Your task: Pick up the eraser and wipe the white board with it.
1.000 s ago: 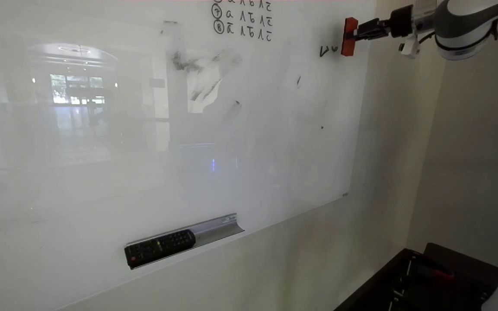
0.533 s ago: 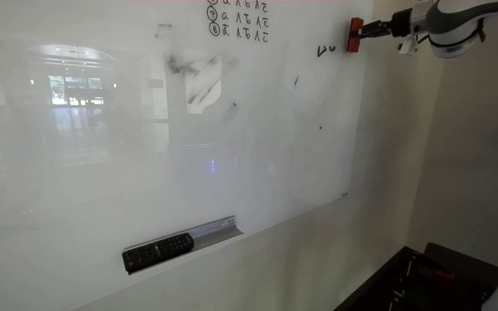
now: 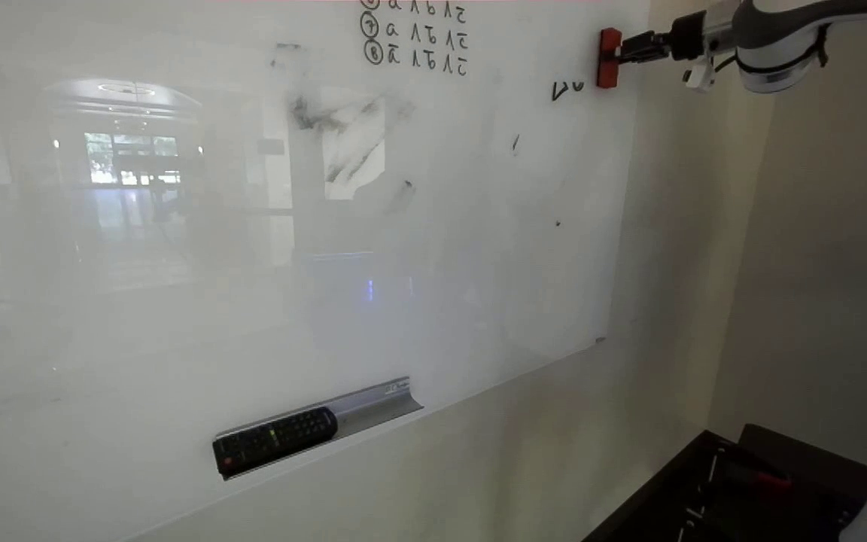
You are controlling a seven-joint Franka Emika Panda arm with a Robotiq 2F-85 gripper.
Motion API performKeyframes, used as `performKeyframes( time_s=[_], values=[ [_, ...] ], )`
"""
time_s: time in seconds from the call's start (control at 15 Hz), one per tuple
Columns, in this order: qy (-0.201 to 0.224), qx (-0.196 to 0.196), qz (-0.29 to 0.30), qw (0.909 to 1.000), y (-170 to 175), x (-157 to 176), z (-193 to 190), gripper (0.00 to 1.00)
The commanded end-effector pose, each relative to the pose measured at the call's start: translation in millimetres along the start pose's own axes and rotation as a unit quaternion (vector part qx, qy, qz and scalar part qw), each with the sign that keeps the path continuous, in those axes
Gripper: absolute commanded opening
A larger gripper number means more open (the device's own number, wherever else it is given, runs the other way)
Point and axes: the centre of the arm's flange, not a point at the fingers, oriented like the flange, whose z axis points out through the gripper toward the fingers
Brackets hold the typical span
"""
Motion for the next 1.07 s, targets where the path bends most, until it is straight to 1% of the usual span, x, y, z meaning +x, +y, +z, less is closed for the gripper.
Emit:
performKeyframes(
  time_s=[0.0,0.2,0.4,0.53,0.67,0.87,0.93,1.0],
  values=[
    [-0.024,0.026,-0.003,0.9994,-66.9,-8.9,43.5,0.29],
    [-0.024,0.051,-0.008,0.9984,-103.7,-24.1,48.7,0.29],
    [-0.026,0.082,-0.013,0.9962,-152.7,-41.5,66.9,0.29],
    [-0.023,0.095,-0.017,0.9951,-180.9,-54.2,81.5,0.29],
    [-0.017,0.102,-0.021,0.9944,-200.6,-61.1,91.6,0.29],
    [-0.015,0.11,-0.026,0.9934,-229.3,-64.9,90.8,0.29],
    [-0.021,0.116,-0.034,0.9924,-244.1,-65.6,83.6,0.29],
    [-0.037,0.112,-0.044,0.9921,-258.1,-66.3,78.2,0.29]
  ],
)
